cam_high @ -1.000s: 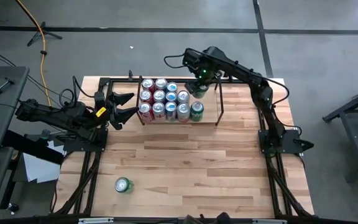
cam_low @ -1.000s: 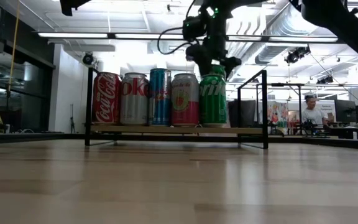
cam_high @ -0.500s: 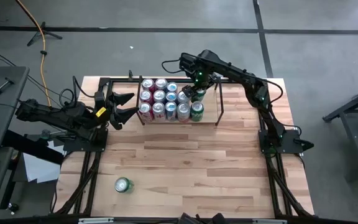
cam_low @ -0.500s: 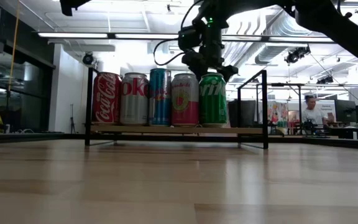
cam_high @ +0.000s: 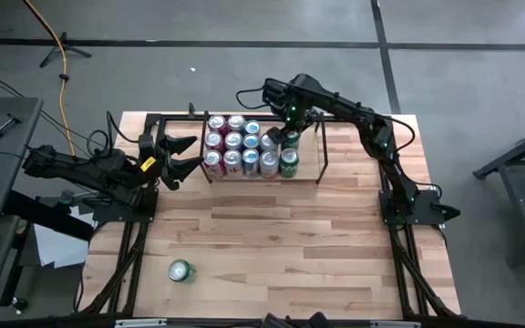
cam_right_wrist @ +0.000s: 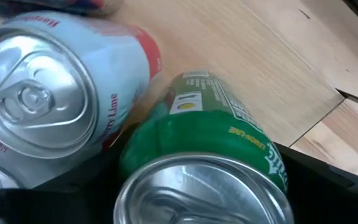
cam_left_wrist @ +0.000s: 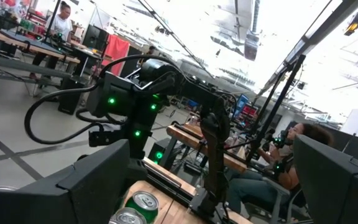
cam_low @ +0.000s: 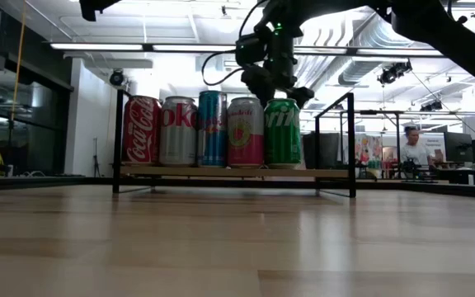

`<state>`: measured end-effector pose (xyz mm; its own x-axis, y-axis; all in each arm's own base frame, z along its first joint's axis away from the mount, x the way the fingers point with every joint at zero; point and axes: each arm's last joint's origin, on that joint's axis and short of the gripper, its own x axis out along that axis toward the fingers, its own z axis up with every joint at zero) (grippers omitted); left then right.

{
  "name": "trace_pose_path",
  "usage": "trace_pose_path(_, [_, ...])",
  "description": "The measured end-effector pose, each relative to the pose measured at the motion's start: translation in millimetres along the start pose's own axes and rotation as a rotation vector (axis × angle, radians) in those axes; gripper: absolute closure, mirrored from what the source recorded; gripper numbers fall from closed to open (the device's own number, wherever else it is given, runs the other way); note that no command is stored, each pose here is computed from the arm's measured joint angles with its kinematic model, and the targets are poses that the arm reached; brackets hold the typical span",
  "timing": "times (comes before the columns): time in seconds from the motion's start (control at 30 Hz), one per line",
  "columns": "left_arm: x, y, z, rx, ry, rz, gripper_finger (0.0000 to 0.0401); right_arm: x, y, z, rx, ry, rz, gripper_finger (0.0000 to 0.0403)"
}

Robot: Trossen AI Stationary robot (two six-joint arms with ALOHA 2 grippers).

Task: Place canned beverage on shelf
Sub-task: Put the right green soda can on the shelf aligned with the other green soda can

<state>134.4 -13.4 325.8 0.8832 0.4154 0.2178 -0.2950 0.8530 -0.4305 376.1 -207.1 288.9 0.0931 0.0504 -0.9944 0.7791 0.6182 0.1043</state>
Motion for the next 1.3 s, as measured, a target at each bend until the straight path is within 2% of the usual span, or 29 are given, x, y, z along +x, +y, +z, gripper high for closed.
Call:
trace_pose_path(0.1, [0, 0, 0, 0.000, 0.000, 0.000, 0.0036, 0, 0, 0, -0.019, -0.004, -0.007, 0.0074])
trace_pose_path(0.23, [0, 0, 0, 0.001, 0.000, 0.000, 0.0036, -1, 0, 0, 0.019, -0.016, -0.033, 0.0073])
trace_pose_path(0.67, [0, 0, 0, 0.001, 0.001, 0.000, 0.0036, -2, 0, 0, 0.015, -0.012, -0.018, 0.0073])
trace_pose_path(1.0, [0, 0, 0, 0.001, 0.001, 0.000, 0.0036, -22, -1, -2, 0.015, -0.056, 0.060, 0.0073])
trace_pose_path(1.3, [0, 0, -1, 0.004, 0.007, -0.005, 0.0036, -41, -21, -1, 0.042, -0.141, -0.006, 0.0073])
